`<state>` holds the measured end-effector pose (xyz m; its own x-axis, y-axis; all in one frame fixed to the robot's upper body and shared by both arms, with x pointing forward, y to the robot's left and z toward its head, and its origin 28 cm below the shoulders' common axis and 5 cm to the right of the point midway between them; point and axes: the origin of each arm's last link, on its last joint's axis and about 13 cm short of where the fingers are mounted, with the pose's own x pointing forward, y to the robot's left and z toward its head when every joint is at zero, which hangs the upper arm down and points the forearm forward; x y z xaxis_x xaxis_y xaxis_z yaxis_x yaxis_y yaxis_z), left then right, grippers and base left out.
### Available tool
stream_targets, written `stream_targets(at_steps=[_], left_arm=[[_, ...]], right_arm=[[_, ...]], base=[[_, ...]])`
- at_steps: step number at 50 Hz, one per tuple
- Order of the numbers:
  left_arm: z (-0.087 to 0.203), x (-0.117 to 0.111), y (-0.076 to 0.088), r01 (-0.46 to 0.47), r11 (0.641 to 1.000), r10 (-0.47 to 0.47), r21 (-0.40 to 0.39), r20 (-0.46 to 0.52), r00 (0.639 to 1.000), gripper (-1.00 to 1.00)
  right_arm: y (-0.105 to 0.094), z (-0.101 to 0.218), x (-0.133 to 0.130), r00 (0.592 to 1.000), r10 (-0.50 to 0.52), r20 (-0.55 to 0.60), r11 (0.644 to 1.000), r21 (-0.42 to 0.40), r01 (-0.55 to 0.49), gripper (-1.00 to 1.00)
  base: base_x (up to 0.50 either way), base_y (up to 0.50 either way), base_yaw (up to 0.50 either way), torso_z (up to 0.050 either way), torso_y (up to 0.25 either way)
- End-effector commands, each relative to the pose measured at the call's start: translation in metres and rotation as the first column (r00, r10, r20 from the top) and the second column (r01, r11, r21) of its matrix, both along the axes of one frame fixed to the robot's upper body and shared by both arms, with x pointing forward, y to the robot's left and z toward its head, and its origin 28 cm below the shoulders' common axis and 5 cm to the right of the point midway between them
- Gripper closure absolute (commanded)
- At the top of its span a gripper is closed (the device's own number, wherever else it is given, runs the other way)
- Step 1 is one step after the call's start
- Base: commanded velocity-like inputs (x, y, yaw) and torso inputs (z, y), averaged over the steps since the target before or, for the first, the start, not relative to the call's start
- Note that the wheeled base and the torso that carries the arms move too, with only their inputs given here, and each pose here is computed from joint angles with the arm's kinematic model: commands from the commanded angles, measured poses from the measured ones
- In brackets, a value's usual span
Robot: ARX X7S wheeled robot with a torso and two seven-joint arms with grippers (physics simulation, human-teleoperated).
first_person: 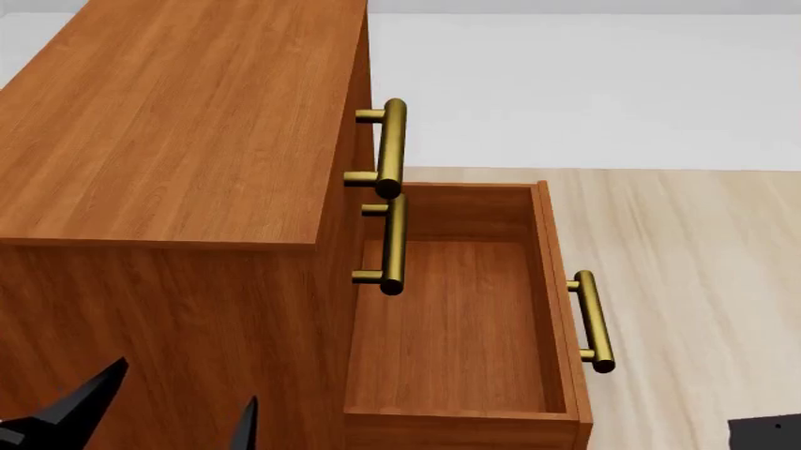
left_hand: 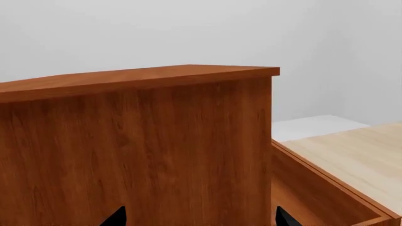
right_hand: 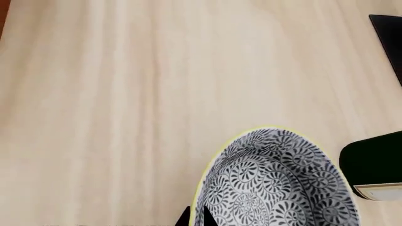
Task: Put the bowl in the bottom drawer of the cabinet.
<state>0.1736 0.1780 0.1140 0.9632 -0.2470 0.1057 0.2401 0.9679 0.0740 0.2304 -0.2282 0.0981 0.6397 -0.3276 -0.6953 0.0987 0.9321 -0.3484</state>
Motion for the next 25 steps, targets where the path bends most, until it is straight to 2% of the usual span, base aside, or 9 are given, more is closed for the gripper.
stream_targets(at_steps=[1,15,25], left_arm=[[-0.001,0.0,0.0,-0.002,1.0,0.002,0.0,-0.002,1.0,-1.0],[-0.001,-0.001,-0.001,-0.001,1.0,0.001,0.001,-0.001,1.0,-1.0],[-0.001,0.0,0.0,-0.002,1.0,0.002,-0.005,0.001,1.0,-1.0]], right_arm=[[0.001,0.018,-0.003,1.0,0.013,0.028,0.999,-0.049,-0.011,1.0],[0.0,0.032,-0.003,0.999,0.013,0.045,0.997,-0.08,-0.01,1.0],[0.003,0.048,-0.001,0.997,0.062,0.044,0.992,-0.112,-0.057,1.0]], base=[[0.0,0.0,0.0,0.0,0.0],[0.0,0.0,0.0,0.0,0.0],[0.0,0.0,0.0,0.0,0.0]])
